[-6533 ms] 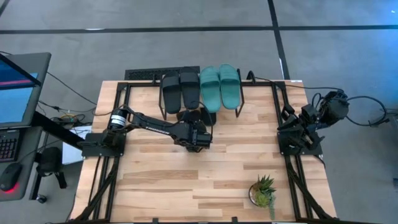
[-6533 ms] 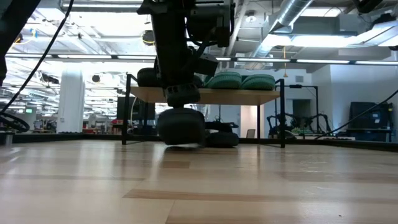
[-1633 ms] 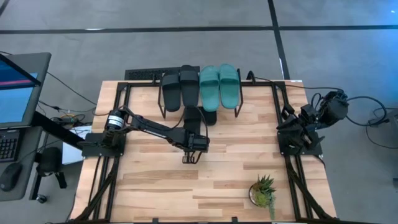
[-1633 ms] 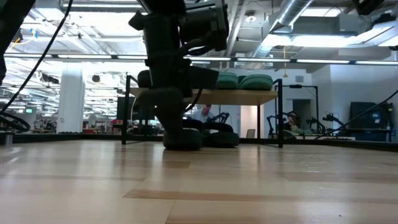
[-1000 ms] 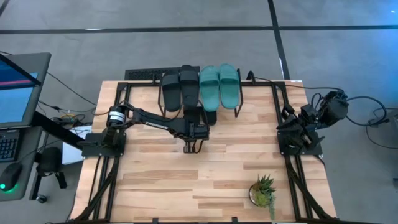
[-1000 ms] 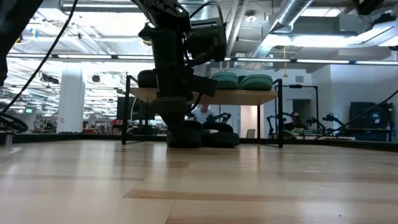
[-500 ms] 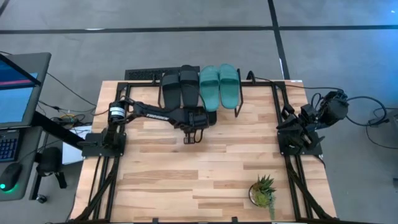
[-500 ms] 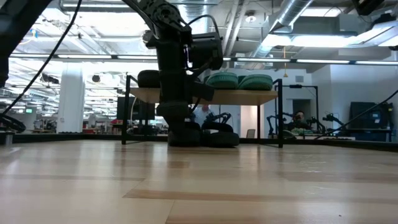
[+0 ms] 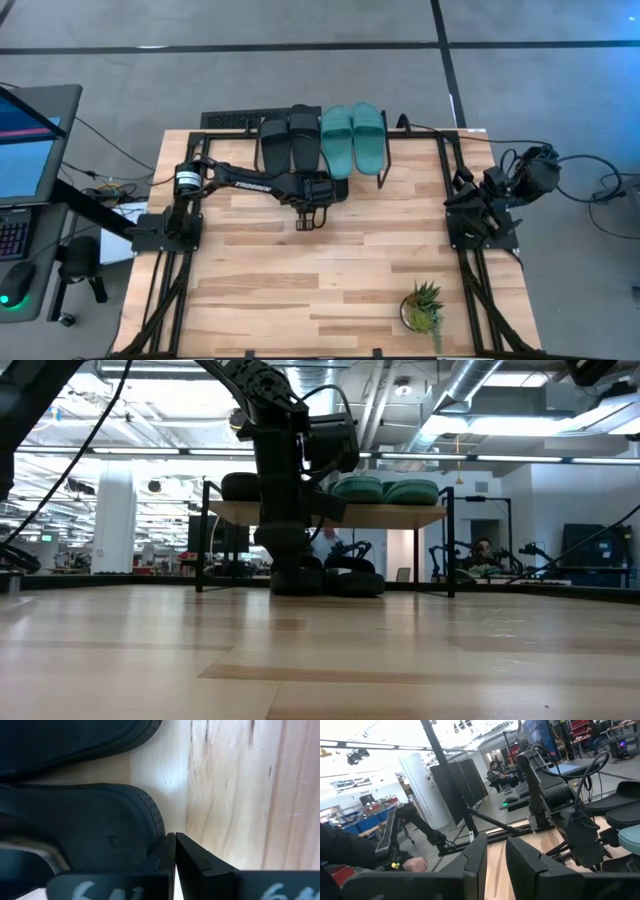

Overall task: Pick and place slides into the shelf
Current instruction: Put the black slipper under the shelf, then return to Home Position

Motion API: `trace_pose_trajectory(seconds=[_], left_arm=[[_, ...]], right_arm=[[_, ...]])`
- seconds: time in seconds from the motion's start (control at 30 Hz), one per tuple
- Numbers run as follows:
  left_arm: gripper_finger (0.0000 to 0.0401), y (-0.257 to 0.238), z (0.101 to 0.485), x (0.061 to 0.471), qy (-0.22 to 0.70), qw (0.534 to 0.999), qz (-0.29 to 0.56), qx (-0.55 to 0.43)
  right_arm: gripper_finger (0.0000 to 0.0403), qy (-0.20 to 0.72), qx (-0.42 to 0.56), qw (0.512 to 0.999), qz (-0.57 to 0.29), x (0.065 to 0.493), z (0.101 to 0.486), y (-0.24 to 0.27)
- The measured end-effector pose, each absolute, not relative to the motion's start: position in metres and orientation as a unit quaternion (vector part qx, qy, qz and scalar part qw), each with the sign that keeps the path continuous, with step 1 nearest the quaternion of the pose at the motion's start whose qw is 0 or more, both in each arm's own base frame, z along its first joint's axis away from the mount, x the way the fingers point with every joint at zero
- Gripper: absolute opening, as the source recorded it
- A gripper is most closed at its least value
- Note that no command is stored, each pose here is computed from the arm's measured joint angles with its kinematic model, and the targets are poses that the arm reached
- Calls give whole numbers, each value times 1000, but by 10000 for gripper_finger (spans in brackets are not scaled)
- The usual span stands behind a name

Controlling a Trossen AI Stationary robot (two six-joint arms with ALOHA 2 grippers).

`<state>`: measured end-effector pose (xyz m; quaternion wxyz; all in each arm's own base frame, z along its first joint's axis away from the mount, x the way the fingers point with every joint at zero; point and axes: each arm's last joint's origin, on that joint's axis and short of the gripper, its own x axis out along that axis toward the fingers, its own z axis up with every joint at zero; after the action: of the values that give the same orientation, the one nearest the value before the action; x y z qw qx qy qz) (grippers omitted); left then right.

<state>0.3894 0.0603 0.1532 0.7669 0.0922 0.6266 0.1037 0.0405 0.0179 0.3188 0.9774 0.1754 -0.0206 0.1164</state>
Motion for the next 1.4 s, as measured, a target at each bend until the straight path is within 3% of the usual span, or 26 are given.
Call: trace_pose_trajectory(seconds=[0.4, 0.57, 0.7, 0.9, 1.07, 1.2, 1.4], left_arm=[[0, 37, 171, 386, 617, 778, 81, 82], [0, 16, 218, 366, 595, 799, 77, 40], [0, -8, 283, 340, 501, 860, 92, 21], [0, -32, 387, 275, 256, 952, 165, -7], [0, -40, 447, 222, 76, 979, 185, -39], [0, -43, 466, 193, 29, 988, 152, -27], [0, -39, 463, 173, 65, 986, 154, 23]], right_arm=[[61, -17, 177, 977, 116, 41, 318, 18], [61, -5, 187, 976, 115, 41, 316, 18], [61, -2, 188, 975, 115, 41, 315, 18], [61, -4, 177, 978, 113, 41, 315, 18], [61, -8, 179, 978, 110, 41, 316, 18], [61, -8, 188, 976, 111, 41, 316, 18], [61, -15, 162, 984, 77, 41, 316, 16]])
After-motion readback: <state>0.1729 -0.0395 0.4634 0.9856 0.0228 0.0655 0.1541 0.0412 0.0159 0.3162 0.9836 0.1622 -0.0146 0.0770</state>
